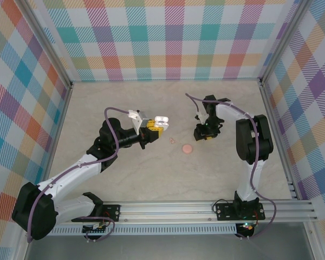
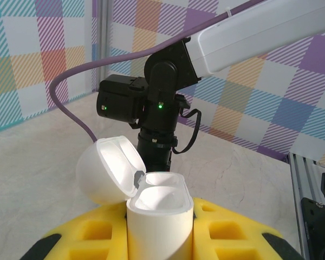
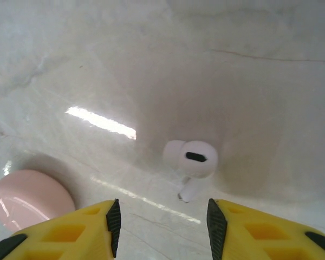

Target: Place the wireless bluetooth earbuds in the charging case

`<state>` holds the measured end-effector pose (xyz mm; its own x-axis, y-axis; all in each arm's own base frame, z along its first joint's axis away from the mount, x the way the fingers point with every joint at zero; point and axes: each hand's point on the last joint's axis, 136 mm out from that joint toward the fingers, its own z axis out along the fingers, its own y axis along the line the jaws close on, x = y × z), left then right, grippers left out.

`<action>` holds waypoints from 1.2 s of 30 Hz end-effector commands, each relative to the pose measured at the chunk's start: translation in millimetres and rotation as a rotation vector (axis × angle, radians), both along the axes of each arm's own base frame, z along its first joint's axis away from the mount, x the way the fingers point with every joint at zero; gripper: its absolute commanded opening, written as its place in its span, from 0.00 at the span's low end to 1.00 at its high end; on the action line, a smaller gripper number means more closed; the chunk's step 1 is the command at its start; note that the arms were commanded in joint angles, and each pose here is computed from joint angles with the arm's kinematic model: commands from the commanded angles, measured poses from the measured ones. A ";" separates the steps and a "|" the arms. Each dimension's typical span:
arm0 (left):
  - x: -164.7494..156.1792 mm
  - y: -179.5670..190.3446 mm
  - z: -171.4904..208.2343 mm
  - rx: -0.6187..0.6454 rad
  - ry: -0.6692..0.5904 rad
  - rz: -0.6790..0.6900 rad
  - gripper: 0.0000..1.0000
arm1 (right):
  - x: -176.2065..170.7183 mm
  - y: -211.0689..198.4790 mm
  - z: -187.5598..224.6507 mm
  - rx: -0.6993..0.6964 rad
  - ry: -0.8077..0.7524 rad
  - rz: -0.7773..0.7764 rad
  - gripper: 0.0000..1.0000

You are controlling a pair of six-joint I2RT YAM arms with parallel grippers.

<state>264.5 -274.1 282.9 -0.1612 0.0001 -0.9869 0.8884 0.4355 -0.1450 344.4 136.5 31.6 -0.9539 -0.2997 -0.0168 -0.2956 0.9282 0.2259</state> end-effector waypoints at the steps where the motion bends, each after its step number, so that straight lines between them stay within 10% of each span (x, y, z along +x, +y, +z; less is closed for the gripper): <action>1: -0.1 0.7 23.7 -0.038 -0.051 -0.005 0.00 | 11.1 -3.0 14.8 -0.025 -0.060 -0.056 0.48; 36: 0.0 2.2 23.1 -0.030 -0.059 0.004 0.00 | 19.2 7.5 -15.9 -0.172 0.003 -0.003 0.36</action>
<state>264.6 -274.1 282.8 -0.1611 0.0004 -0.9869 0.8881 0.4362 -0.1448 371.1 142.0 17.9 -0.9578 -0.2871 -0.0111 -0.2872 0.9562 0.0558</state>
